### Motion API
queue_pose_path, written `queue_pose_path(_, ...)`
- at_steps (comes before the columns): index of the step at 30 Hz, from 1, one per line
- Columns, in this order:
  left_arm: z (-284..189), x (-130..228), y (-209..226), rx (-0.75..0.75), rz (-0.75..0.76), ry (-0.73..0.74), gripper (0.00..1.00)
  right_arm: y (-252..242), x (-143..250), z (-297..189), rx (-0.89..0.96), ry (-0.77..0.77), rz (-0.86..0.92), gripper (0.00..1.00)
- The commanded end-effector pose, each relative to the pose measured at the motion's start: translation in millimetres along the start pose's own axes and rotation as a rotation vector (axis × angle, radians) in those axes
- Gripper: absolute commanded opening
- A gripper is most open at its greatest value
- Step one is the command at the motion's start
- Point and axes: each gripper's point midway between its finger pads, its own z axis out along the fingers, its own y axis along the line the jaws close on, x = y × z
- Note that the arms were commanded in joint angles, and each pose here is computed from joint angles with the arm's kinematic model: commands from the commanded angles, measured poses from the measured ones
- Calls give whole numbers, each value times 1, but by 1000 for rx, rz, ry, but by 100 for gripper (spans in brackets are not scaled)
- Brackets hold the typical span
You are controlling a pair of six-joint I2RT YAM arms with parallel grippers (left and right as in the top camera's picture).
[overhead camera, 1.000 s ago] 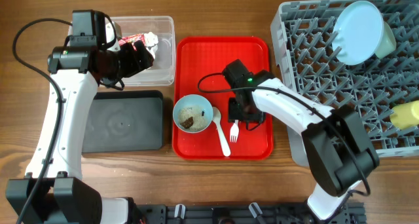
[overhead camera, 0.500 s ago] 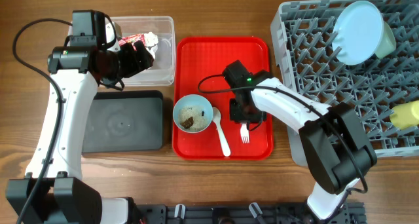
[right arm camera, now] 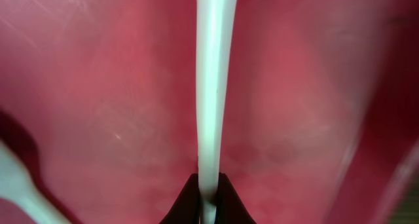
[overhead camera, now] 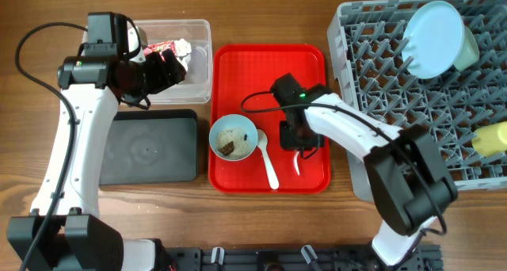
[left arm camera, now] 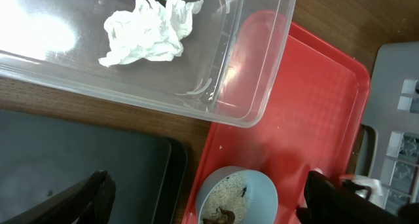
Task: Sort waste into correct bins and load items into the dishwasher rack
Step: 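Carry the fork to the rack's near edge and release it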
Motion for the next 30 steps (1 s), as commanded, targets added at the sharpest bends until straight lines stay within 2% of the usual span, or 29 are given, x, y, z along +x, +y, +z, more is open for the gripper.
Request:
queue_pose_path(1,-5,-2,-1,3,19,-17,94,-6,-26,-62,-71,-161,-63,4)
queue_pose_path(6,-5,-2,-1,3,19,-17,94,-50,-47,-130,-88,-354,-126,4)
queue_pose_path(11,-5,-2,-1,3,19,-17,94,-103,-56,-160,-37,-456,-200,4)
queue_pose_path(18,-5,-2,-1,3,19,-17,94,-150,-42,-136,17,-315,-225,4)
queue_pose_path(26,-5,-2,-1,3,19,-17,94,-154,-37,-92,1,-146,-169,4)
queue_pose_path(27,-5,-2,-1,3,19,-17,94,-154,-37,-89,0,-136,-156,5)
queue_pose_path(30,-5,-2,-1,3,19,-17,94,-154,-37,-81,-3,-110,-112,17)
